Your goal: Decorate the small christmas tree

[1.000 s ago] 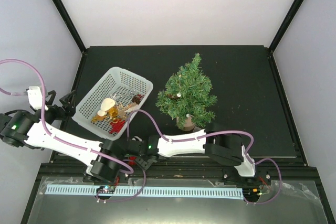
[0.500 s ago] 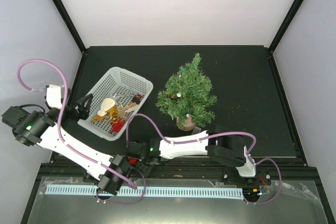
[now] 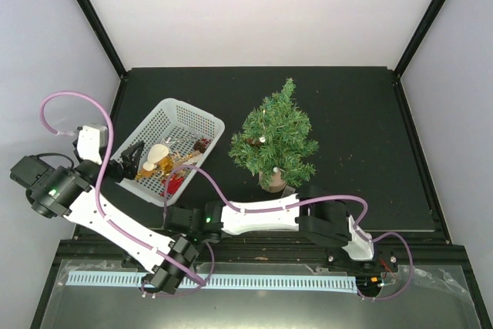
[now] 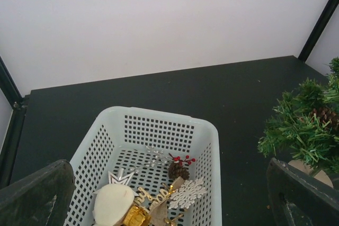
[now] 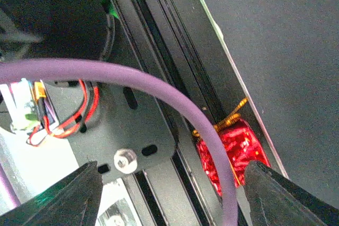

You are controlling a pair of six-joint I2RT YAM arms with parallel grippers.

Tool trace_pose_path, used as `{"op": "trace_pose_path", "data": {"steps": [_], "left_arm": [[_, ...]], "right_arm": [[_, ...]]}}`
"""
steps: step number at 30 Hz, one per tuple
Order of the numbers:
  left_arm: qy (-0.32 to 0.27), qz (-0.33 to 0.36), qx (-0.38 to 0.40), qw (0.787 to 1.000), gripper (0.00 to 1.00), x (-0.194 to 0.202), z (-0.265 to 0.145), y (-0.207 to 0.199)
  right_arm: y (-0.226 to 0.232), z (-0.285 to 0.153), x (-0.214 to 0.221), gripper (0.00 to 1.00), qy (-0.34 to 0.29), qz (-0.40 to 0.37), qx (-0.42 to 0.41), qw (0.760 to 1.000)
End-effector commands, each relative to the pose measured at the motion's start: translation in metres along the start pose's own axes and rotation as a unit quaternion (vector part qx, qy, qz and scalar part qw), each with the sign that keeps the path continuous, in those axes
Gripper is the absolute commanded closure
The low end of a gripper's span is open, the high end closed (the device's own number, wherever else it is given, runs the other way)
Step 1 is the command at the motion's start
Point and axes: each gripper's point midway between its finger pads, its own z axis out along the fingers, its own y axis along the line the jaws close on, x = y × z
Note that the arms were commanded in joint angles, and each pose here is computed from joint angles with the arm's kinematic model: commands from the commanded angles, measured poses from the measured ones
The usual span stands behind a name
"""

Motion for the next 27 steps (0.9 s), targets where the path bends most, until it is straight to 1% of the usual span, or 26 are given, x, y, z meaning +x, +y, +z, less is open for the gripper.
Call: {"op": "trace_pose_path", "data": {"steps": [1, 10, 17, 21, 27], "left_arm": [[-0.003, 0.014, 0.003, 1.0, 0.01, -0.009, -0.002, -0.01], [-0.003, 0.017, 0.007, 1.0, 0.01, -0.008, -0.002, -0.015], [-0.004, 0.007, 0.015, 1.0, 0.01, -0.003, 0.0, -0.017], [-0.001, 0.012, 0.012, 1.0, 0.01, -0.002, 0.0, -0.019], [0.004, 0.015, 0.01, 1.0, 0.01, 0.003, 0.0, -0.019]], "right_arm": [[0.002, 0.013, -0.004, 0.26, 0.002, -0.01, 0.0, 1.0], [-0.014, 0.021, 0.011, 0.26, 0.015, 0.001, 0.023, 1.0], [-0.025, 0.023, 0.01, 0.27, 0.01, 0.011, 0.033, 0.999], [-0.031, 0.027, 0.011, 0.29, 0.013, 0.015, 0.047, 0.999], [-0.047, 0.024, 0.01, 0.33, 0.001, 0.034, 0.068, 0.997]]}}
